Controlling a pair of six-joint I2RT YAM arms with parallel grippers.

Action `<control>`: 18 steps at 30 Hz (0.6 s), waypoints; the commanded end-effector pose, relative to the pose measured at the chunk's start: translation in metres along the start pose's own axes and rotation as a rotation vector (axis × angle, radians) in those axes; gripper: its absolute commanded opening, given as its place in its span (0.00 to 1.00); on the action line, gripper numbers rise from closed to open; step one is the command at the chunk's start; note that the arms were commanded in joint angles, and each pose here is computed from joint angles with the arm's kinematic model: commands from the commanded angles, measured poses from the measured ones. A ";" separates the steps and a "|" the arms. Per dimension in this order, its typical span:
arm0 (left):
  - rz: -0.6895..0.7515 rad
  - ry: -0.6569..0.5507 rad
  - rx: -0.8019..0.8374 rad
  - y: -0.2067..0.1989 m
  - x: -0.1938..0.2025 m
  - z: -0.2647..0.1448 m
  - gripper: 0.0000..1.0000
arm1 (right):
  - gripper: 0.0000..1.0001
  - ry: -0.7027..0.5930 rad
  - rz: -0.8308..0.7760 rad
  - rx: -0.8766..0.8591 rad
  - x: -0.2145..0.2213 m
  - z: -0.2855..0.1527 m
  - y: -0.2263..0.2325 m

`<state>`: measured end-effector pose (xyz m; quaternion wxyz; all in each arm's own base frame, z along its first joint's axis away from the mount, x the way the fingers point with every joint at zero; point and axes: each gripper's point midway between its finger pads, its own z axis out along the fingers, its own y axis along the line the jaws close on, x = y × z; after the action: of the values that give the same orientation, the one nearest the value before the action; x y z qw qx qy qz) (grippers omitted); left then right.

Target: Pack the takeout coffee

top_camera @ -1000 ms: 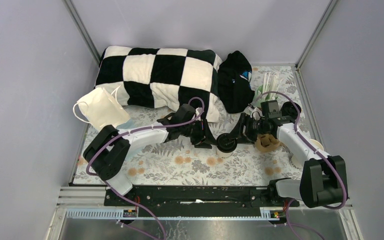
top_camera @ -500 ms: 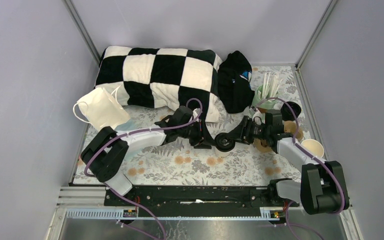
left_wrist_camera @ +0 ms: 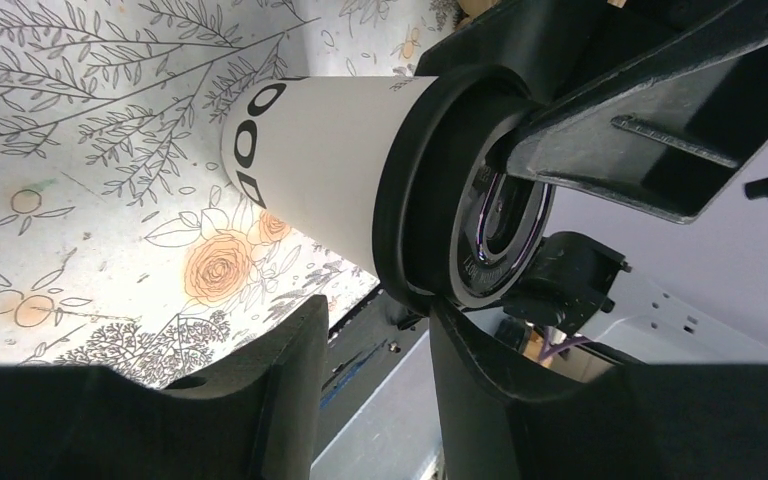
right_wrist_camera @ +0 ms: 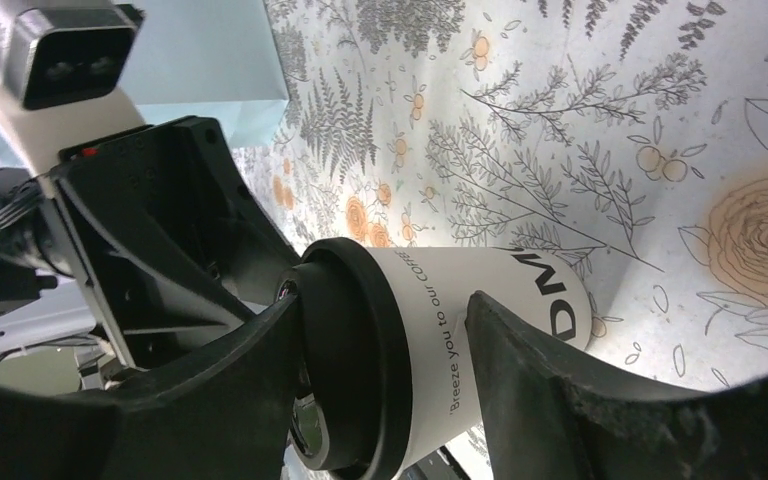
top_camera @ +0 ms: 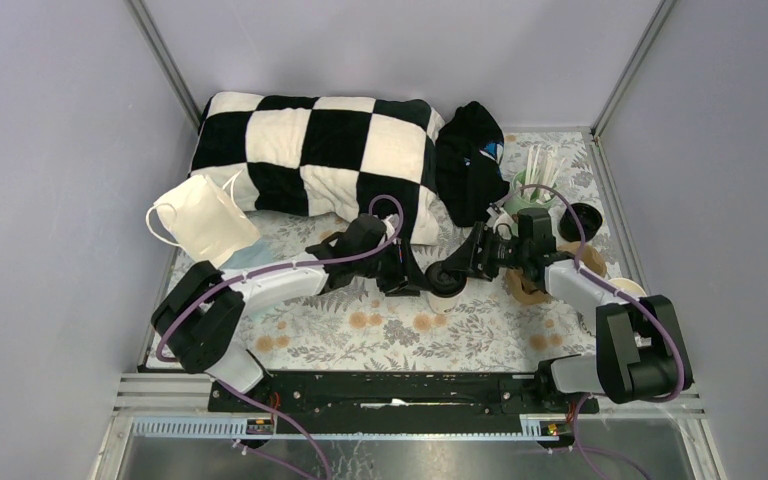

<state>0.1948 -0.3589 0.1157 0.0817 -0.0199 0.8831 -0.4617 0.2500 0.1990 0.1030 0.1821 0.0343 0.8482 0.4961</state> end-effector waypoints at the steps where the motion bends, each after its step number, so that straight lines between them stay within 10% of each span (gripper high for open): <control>1: 0.065 0.004 -0.147 0.019 0.004 -0.002 0.46 | 0.67 0.095 0.100 0.165 0.024 -0.001 -0.023; 18: 0.087 0.007 -0.097 -0.002 0.006 -0.018 0.52 | 0.83 0.091 0.054 0.223 0.027 -0.030 -0.003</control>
<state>0.1862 -0.3519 0.1139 0.0772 0.0034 0.9052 -0.4179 0.2229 0.1853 0.1009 0.1258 0.0621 0.8919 0.4300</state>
